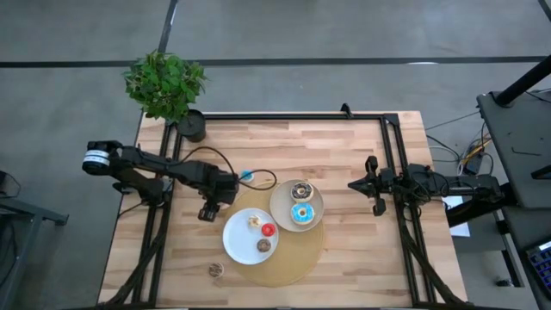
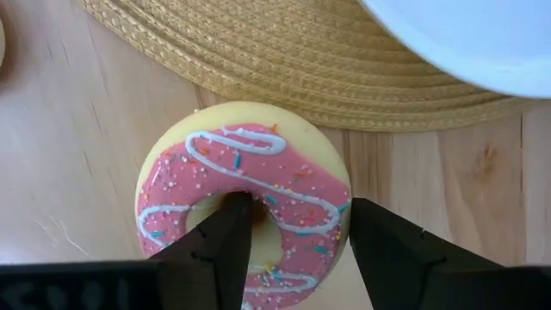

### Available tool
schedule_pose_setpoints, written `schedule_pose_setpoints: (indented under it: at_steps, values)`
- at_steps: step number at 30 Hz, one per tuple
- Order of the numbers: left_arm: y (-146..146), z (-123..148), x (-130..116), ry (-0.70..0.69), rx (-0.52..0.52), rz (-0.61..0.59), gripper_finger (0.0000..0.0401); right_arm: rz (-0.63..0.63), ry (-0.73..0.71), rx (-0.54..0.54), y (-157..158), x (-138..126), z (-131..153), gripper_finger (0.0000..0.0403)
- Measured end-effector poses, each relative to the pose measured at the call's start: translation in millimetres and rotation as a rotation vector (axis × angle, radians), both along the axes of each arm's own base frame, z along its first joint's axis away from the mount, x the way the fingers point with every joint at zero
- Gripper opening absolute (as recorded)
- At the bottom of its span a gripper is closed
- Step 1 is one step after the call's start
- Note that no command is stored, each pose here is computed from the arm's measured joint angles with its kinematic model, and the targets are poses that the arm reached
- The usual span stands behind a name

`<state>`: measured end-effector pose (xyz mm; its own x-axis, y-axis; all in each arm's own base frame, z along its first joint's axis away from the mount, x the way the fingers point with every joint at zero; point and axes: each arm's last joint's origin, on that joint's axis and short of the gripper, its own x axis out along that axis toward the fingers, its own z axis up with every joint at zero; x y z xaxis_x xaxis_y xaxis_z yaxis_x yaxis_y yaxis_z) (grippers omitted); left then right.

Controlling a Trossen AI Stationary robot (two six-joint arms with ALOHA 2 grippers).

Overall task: Pick & Place donuts
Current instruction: Put the large pink donut on the gray plate

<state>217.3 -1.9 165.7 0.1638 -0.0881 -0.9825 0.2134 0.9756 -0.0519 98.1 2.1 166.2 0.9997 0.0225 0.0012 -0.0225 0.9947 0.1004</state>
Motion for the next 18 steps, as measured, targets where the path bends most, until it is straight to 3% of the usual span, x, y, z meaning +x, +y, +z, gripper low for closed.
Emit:
schedule_pose_setpoints:
  at_steps: [18]
  values:
    - [0.0,-3.7,-2.9,0.015,-0.003,0.019,0.0163,0.0,0.0,-0.004,0.0,0.0,0.0,0.0009]
